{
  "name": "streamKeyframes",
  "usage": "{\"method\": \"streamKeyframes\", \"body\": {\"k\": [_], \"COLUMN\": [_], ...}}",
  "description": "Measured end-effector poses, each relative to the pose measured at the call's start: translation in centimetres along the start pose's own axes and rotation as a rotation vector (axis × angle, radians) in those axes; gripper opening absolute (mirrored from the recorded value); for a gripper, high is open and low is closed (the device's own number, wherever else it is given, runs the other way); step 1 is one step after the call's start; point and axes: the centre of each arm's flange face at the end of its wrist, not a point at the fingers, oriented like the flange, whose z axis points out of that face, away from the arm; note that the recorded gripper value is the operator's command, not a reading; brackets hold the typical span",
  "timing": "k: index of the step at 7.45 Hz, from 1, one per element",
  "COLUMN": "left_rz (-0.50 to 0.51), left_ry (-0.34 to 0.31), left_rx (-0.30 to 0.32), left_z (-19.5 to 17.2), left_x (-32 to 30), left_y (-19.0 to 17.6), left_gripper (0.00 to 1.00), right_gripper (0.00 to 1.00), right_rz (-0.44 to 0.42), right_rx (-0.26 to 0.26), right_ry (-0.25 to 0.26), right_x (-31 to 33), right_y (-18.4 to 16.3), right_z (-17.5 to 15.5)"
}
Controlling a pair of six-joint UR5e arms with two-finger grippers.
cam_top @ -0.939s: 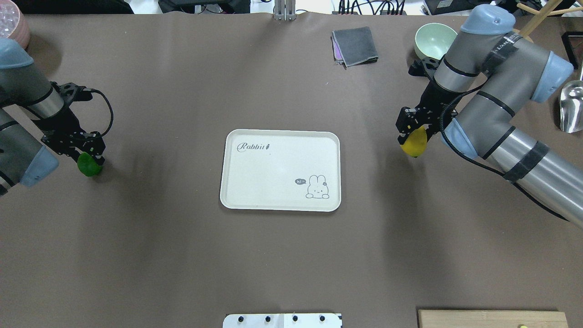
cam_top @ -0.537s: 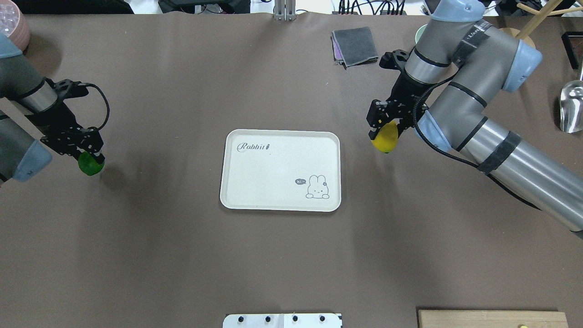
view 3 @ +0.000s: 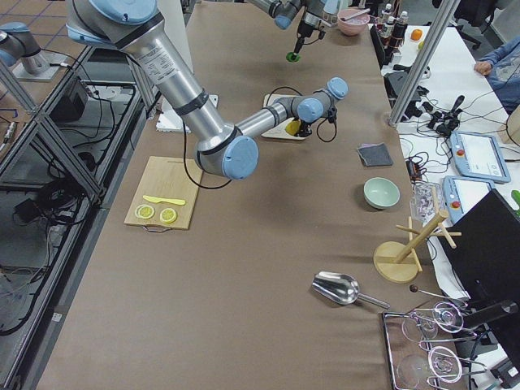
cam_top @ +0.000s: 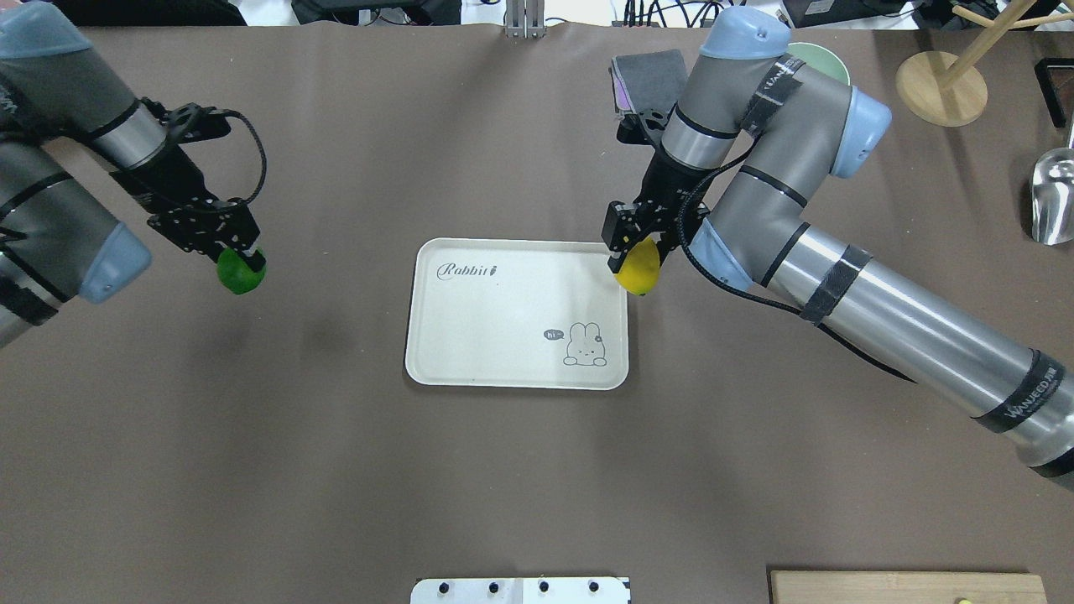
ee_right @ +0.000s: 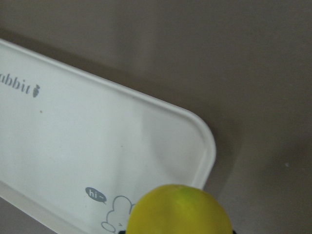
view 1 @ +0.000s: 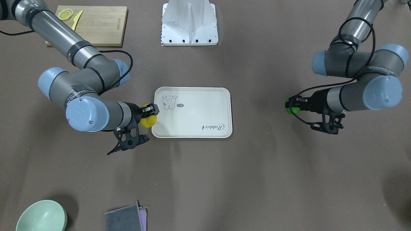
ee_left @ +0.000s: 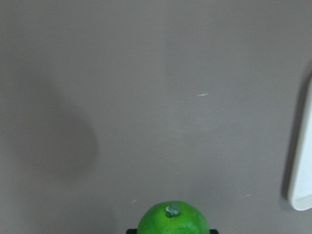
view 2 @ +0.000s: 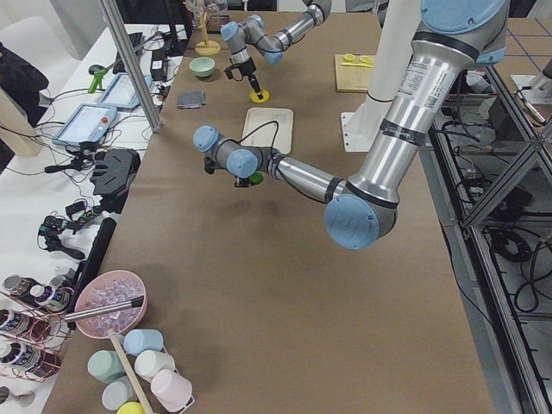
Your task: Place all lemons on tray
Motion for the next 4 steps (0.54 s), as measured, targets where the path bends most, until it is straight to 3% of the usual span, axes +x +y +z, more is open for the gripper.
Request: {"method": "streamKeyframes", "body": {"k": [3,4], "left_rz": [0.206,0.223], "left_ry": [0.054,0.063], "left_rx": [-0.021,-0.024], "left_z": [5.6,7.3], "left_x": [9.0,12.0], "left_y": [-2.6,-2.7], "left_gripper": [0.0,0.0], "right_gripper": [0.27,0.45], "right_rz": [-0.037,0.001], "right_rx": [-0.039,-0.047], "right_ry": [-0.011,-0.011], "right_x": [-3.4,-3.5], "right_y": [0.3,0.3], "right_z": [3.7,4.1]}}
